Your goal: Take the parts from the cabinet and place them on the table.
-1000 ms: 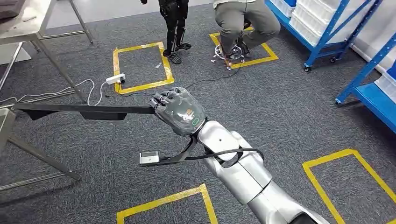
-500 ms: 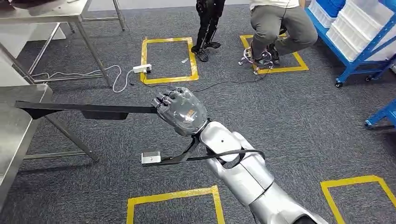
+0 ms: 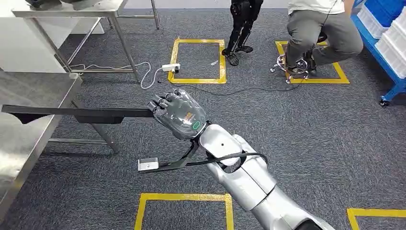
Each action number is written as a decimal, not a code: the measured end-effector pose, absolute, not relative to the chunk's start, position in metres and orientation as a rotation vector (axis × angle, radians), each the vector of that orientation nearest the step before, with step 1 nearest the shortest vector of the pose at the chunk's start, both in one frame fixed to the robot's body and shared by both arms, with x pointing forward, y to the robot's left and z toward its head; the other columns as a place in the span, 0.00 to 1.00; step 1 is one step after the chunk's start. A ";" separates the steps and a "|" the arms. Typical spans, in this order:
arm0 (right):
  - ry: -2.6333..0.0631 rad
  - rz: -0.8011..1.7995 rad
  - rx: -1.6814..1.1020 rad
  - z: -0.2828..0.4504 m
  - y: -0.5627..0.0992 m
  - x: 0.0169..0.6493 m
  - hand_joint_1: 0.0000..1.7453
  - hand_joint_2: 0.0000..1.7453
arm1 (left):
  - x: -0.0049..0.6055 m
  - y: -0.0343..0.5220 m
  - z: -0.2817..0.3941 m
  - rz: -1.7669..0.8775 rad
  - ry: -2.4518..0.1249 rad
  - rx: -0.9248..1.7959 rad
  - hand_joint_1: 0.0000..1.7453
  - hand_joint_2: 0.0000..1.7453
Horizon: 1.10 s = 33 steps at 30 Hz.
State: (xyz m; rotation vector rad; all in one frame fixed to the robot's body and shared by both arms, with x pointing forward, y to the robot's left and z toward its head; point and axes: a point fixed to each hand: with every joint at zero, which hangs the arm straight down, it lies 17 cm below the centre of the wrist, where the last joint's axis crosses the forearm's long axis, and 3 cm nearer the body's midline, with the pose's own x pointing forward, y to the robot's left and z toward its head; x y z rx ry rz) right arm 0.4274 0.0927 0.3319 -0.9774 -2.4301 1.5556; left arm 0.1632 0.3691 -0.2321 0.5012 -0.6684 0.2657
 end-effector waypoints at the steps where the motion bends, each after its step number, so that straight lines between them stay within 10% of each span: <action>1: -2.428 1.561 -0.976 0.330 0.093 0.427 0.99 1.00 | 0.163 0.369 -0.232 0.266 -0.668 0.501 0.00 1.00; 33: -2.401 1.573 -0.985 0.322 0.087 0.434 0.99 1.00 | 0.167 0.369 -0.231 0.254 -0.672 0.500 0.00 1.00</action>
